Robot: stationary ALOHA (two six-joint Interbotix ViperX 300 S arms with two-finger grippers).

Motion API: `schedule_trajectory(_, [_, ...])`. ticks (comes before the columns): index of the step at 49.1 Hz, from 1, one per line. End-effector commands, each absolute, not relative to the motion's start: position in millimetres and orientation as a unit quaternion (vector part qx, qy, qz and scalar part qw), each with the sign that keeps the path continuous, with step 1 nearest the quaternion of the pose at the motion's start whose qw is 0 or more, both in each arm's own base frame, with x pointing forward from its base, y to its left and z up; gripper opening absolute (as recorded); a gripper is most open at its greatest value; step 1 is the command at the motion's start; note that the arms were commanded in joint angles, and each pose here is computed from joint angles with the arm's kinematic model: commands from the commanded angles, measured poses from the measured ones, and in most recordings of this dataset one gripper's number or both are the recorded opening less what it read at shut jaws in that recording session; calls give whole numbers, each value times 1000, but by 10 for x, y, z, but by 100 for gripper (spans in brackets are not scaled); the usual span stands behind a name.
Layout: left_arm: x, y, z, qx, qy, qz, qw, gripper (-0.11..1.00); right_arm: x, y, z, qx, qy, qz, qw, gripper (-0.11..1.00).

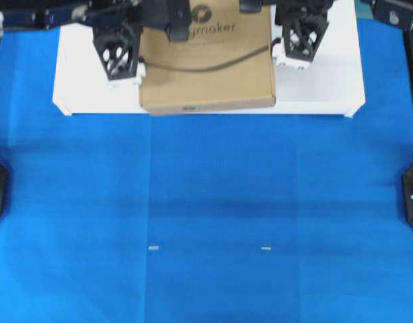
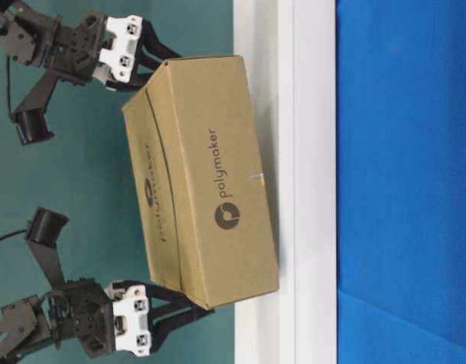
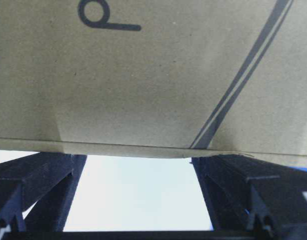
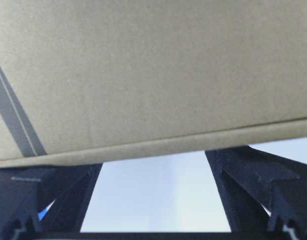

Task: Place the cardboard box on the stand after clamping it between your arms.
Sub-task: 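Lower the box onto the white stand with both grippers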

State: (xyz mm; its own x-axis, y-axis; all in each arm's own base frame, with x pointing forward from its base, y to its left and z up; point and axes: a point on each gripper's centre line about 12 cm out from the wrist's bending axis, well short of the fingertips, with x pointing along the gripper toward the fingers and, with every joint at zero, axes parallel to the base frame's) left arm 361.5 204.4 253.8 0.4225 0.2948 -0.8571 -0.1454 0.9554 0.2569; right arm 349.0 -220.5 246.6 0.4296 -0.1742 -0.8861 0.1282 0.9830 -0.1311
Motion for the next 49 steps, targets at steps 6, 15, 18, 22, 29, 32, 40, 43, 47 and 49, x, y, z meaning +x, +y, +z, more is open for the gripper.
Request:
schedule_trajectory(6, [4109,2086,3510,116,337,170,919,82,3891,-2135,2872,-9,436,-86,896,97])
schedule_trajectory(15, [4094,2174,3504,113,338,178,917,82,3886,-2208,2890,-5,428,-78,900,97])
schedule_trajectory(18, [4095,2197,3488,111,339,180,917,82,3866,-2244,2890,-8,429,-80,900,97])
schedule_trajectory(22, [4099,2208,3461,110,343,180,915,82,3812,-2323,2836,-3,434,-87,897,97])
schedule_trajectory(29, [4094,2238,3440,108,345,183,914,82,3780,-2433,2722,2,445,-91,891,97])
schedule_trajectory(32, [4085,2266,3419,104,347,186,914,82,3785,-2468,2647,-2,452,-86,888,97])
schedule_trajectory(40, [4059,2293,3259,95,365,184,907,82,3798,-2521,2434,-2,472,-69,879,97])
schedule_trajectory(43, [4037,2321,3176,88,372,187,905,82,3788,-2539,2356,-2,481,-63,874,97])
schedule_trajectory(47, [4012,2339,3052,82,384,187,901,82,3767,-2576,2303,-6,487,-60,871,97])
schedule_trajectory(49, [4007,2336,3004,82,386,186,900,82,3762,-2589,2305,-8,486,-61,872,97])
